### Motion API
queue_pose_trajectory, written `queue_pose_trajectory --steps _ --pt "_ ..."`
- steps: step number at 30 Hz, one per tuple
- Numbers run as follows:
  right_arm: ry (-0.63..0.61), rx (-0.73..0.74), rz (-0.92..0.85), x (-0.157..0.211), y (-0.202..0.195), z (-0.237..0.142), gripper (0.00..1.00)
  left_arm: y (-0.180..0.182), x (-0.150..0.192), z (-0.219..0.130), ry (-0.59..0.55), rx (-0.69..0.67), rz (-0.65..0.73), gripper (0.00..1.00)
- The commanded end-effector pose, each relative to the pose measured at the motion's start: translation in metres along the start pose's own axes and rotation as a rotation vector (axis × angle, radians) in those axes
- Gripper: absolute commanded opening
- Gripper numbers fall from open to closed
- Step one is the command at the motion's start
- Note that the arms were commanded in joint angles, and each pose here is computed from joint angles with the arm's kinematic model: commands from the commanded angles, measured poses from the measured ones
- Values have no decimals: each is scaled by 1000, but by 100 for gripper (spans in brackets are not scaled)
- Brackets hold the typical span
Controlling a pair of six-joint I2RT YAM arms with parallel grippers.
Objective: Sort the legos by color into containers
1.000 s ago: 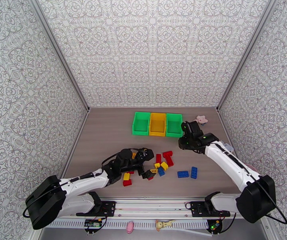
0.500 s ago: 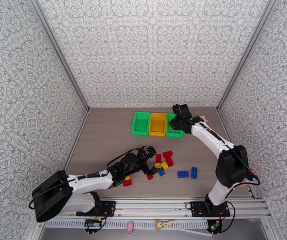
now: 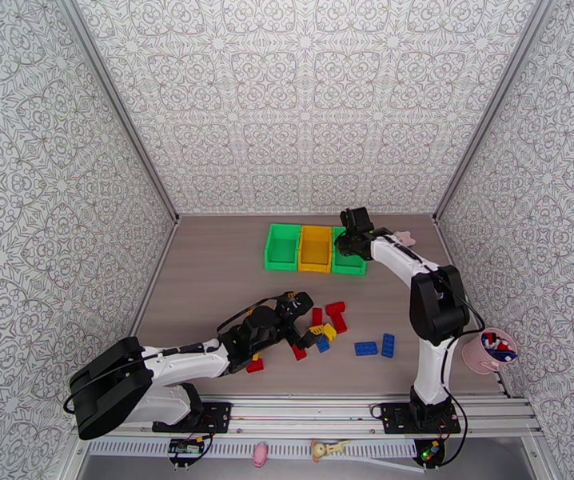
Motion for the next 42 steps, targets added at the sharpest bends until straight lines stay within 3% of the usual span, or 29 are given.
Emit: queue_pose_trajectory --steps 1,8,14,24,34,42 --pt "-56 -2 -15 -19 -4 -7 33 -2 -13 0 -24 -7 24 100" --pt "-148 -27 -10 -17 -4 -49 68 4 -17 -8 -38 -52 54 100" --pt "-124 -37 -5 14 -5 -80 85 0 -15 -14 -33 22 70 100" --pt "-37 -11 58 68 3 -114 93 -18 -2 -39 19 255 64 100" --pt "143 -75 -8 130 57 -105 99 -5 8 -55 59 227 61 100" --pt "269 -100 -108 146 88 -76 99 3 18 -59 82 191 54 100"
Point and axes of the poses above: each hand's point on the last joint's axis, 136 mm out from that joint toward the fingers, its own z axis out along the fingers, its own y axis along the line the jaws close on, x = y × z, the point moved 5 cm from there along -z, back along the fingers, and after that the axes turned 6 degrees about -z, right-handed, at the moved point
